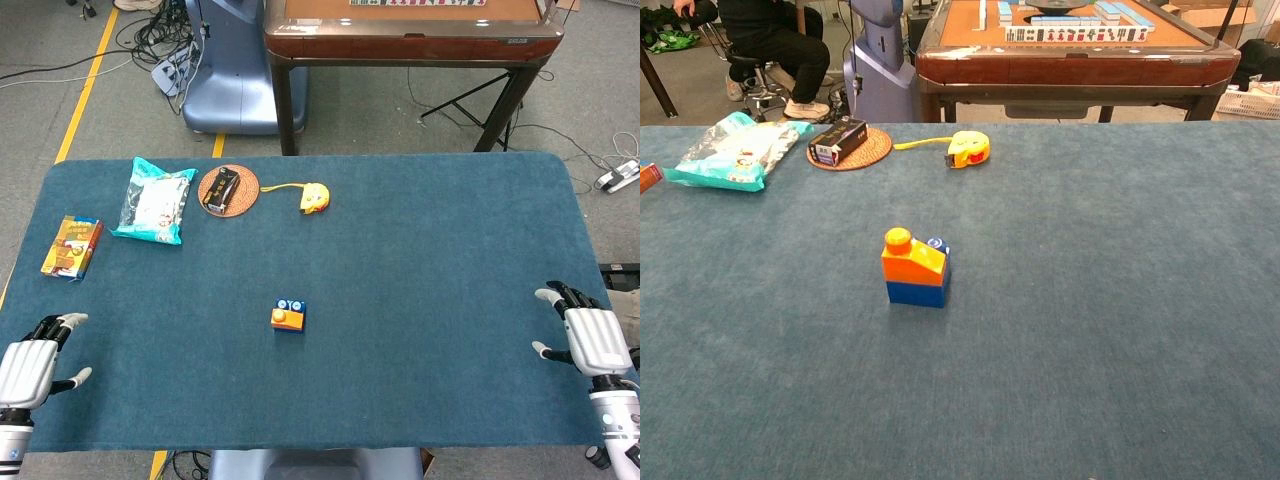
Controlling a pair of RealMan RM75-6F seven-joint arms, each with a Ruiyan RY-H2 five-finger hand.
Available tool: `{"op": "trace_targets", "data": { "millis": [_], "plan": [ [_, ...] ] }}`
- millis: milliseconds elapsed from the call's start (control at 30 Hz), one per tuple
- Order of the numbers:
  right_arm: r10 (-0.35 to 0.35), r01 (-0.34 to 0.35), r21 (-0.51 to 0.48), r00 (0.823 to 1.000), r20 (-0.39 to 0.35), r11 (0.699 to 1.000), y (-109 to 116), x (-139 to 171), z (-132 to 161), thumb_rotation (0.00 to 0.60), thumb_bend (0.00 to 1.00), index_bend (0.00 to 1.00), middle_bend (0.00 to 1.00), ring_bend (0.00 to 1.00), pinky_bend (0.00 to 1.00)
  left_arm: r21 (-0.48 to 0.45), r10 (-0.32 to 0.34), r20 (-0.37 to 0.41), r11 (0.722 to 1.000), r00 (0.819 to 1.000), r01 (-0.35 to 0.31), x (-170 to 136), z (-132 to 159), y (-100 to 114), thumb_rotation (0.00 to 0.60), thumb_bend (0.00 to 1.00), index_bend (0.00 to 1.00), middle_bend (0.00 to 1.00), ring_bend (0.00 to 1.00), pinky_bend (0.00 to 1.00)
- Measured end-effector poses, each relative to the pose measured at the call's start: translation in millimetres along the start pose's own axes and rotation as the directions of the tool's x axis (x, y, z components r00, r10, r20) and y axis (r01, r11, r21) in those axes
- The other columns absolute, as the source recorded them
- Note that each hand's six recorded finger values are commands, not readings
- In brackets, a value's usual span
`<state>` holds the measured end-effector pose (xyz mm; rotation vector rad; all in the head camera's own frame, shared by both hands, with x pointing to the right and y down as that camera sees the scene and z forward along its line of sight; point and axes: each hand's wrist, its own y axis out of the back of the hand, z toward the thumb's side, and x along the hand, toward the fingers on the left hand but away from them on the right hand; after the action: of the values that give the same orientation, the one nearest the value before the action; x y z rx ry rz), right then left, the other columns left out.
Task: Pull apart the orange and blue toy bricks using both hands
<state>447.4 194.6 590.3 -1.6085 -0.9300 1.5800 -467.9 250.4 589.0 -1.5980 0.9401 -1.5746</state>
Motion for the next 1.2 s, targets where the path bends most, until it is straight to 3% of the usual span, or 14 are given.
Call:
{"op": "trace_targets", "data": {
  "millis": [67,167,200,467,567,867,1200],
  "plan": [
    [0.002,-0.002,0.000,1.000,-0.003,1.000,0,-1,1,0.600,0.03,0.25,0.17,0.21,0.31,-0.009,0.008,-0.001,1.000,1.000,-0.008,0,0,-1,0.600,0.11,0.28,0.39,0.42,0.70],
    [0.004,-0.004,-0.006,1.000,-0.007,1.000,0,-3,1,0.600,0.03,0.25,0.17,0.21,0.31,-0.018,0.011,0.005,1.000,1.000,-0.011,0,2,0,0.600,0.11,0.26,0.49,0.65,0.96],
    [0.005,-0.006,-0.009,1.000,-0.009,1.000,0,-4,1,0.600,0.04,0.26,0.17,0.21,0.31,-0.029,0.011,0.011,1.000,1.000,-0.010,1,4,0,0.600,0.11,0.26,0.52,0.69,0.99],
    [-0.008,0.008,0.005,1.000,-0.022,1.000,16,-13,0,0.600,0.05,0.26,0.20,0.21,0.38,-0.105,0.061,0.170,0.994,0.984,-0.043,25,54,15,0.600,0.11,0.26,0.93,0.99,1.00],
    [-0.031,0.031,0.004,0.999,-0.028,1.000,27,-15,1,0.600,0.05,0.26,0.22,0.21,0.39,-0.140,0.061,0.239,0.990,0.969,-0.028,37,82,19,0.600,0.09,0.26,1.00,1.00,1.00],
    [-0.047,0.047,-0.006,0.999,-0.022,0.999,43,-19,-3,0.600,0.05,0.27,0.25,0.21,0.40,-0.172,-0.013,0.420,0.981,0.907,0.094,69,163,23,0.600,0.02,0.26,1.00,1.00,1.00],
    [-0.067,0.067,-0.003,0.998,-0.010,0.998,58,-22,-9,0.600,0.05,0.28,0.26,0.21,0.40,-0.121,-0.138,0.518,0.965,0.844,0.232,102,243,17,0.600,0.02,0.26,1.00,1.00,1.00]
  ]
}}
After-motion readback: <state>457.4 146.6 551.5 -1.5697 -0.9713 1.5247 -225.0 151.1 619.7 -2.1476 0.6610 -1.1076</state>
